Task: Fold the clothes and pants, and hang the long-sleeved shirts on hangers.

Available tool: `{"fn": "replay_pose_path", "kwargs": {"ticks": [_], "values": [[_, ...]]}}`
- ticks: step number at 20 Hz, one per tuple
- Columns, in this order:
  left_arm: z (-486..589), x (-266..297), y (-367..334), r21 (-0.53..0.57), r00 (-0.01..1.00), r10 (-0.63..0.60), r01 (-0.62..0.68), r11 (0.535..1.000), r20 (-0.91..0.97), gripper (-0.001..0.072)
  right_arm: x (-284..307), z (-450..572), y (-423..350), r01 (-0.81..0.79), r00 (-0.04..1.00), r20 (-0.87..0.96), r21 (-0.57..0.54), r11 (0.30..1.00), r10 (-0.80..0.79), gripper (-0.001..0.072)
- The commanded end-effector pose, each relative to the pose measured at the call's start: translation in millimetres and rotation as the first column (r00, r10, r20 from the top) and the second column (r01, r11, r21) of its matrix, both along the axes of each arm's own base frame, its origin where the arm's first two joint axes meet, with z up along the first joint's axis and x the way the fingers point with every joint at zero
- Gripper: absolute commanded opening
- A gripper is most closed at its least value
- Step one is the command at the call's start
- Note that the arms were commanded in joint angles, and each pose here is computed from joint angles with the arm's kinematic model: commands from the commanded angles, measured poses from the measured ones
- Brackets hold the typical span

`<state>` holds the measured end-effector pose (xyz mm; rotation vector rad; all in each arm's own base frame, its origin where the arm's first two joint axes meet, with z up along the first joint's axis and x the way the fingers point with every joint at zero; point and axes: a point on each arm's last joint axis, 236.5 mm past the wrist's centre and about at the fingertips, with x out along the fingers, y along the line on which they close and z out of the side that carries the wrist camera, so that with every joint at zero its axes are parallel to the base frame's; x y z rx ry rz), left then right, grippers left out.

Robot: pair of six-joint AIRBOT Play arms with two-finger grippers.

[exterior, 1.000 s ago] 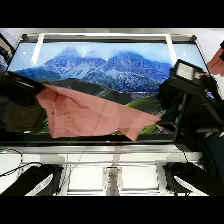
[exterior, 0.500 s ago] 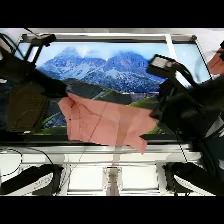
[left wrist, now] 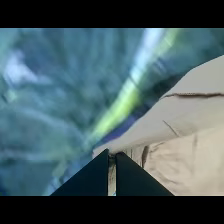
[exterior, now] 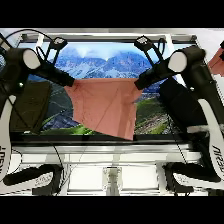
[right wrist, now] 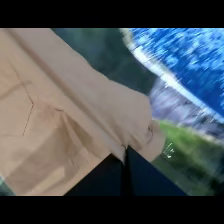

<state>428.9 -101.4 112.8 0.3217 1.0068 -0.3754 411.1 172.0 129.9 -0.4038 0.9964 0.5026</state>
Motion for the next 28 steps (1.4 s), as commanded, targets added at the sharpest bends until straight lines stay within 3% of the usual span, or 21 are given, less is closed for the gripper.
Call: {"fn": "replay_pose_path", "kwargs": {"ticks": [1,8,12,15,18,19,20,23,24,25,28], "values": [[-27.9,23.5,8.6,0.095,0.992,-0.07,0.06,0.994,0.102,0.0026,28.2,-36.4,-8.9,0.008,1.0,-0.008,-0.062,0.998,-0.009,0.0004],[-124.4,-61.3,25.9,0.195,0.948,-0.237,0.279,0.94,-0.211,0.0026,-43.5,-120.5,-5.5,-0.082,0.974,-0.217,-0.093,0.992,0.06,0.0004],[-140.5,-92.5,31.8,0.203,0.913,-0.254,0.328,0.922,-0.32,0.0027,-99.8,-160.4,12.1,-0.104,0.924,-0.371,-0.018,0.994,0.089,0.0007],[-142.2,-105.6,24.1,0.195,0.889,-0.277,0.363,0.911,-0.364,0.0031,-124.2,-168.7,33.7,-0.141,0.897,-0.419,0.021,0.99,0.137,0.0084],[-143.4,-121.0,13.5,0.191,0.848,-0.332,0.437,0.879,-0.413,0.0041,-138.8,-169.3,39.9,-0.168,0.876,-0.455,0.022,0.986,0.159,0.01],[-143.4,-124.8,10.4,0.188,0.84,-0.341,0.449,0.873,-0.423,0.0132,-143.5,-169.4,38.1,-0.172,0.866,-0.473,0.018,0.985,0.16,0.0103],[-143.6,-129.7,8.1,0.186,0.829,-0.348,0.462,0.867,-0.438,0.0209,-146.3,-169.3,36.7,-0.175,0.86,-0.484,0.015,0.984,0.16,0.0168],[-141.5,-152.6,5.5,0.154,0.768,-0.39,0.527,0.836,-0.508,0.0236,-142.7,-166.4,35.3,-0.174,0.867,-0.471,0.013,0.985,0.159,0.0326],[-137.1,-163.8,2.4,0.118,0.739,-0.419,0.552,0.826,-0.528,0.0299,-139.9,-162.9,36.6,-0.168,0.871,-0.466,0.022,0.986,0.159,0.0476],[-131.5,-171.7,3.8,0.099,0.729,-0.42,0.551,0.828,-0.54,0.0388,-136.0,-157.6,38.4,-0.157,0.872,-0.462,0.048,0.986,0.161,0.0576],[-105.4,-183.6,17.9,0.092,0.767,-0.374,0.486,0.869,-0.521,0.0411,-115.1,-139.2,36.8,-0.056,0.877,-0.458,0.205,0.977,0.146,0.0623]]}}
